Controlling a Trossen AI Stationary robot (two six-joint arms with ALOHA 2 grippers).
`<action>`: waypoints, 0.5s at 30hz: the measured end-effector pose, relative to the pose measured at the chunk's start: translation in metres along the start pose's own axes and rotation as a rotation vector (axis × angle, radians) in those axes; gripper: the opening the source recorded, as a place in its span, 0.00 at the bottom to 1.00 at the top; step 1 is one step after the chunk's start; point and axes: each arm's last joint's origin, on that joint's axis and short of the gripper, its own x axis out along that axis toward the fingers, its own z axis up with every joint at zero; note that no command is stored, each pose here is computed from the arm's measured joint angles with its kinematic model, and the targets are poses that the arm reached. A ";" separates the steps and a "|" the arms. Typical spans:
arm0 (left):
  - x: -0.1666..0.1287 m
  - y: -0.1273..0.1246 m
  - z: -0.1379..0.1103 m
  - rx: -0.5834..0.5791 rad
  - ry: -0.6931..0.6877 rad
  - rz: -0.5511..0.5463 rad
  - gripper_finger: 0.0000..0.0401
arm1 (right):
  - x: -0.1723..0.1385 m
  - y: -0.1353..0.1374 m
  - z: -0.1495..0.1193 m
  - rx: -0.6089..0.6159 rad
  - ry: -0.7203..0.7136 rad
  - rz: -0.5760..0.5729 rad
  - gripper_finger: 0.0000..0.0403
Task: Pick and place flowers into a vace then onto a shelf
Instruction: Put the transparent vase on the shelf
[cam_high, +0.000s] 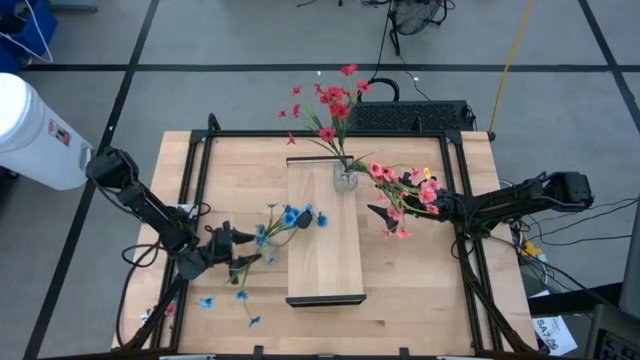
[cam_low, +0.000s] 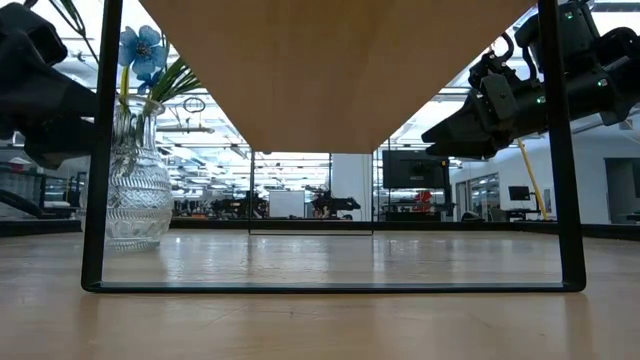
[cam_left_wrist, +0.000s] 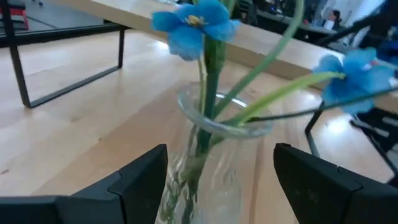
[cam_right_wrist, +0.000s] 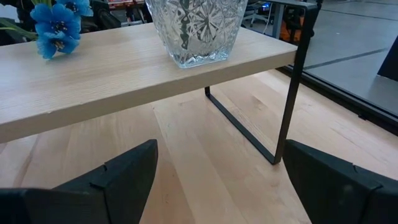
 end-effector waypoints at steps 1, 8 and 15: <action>0.000 0.000 0.000 0.010 0.004 -0.005 0.73 | 0.000 0.000 0.000 0.000 0.000 0.000 0.83; 0.000 -0.003 -0.003 0.027 0.095 -0.118 0.77 | 0.000 0.000 0.000 0.000 0.000 0.000 0.83; 0.001 -0.002 -0.002 0.034 0.076 -0.094 0.96 | 0.000 0.000 0.000 0.001 -0.001 0.000 0.83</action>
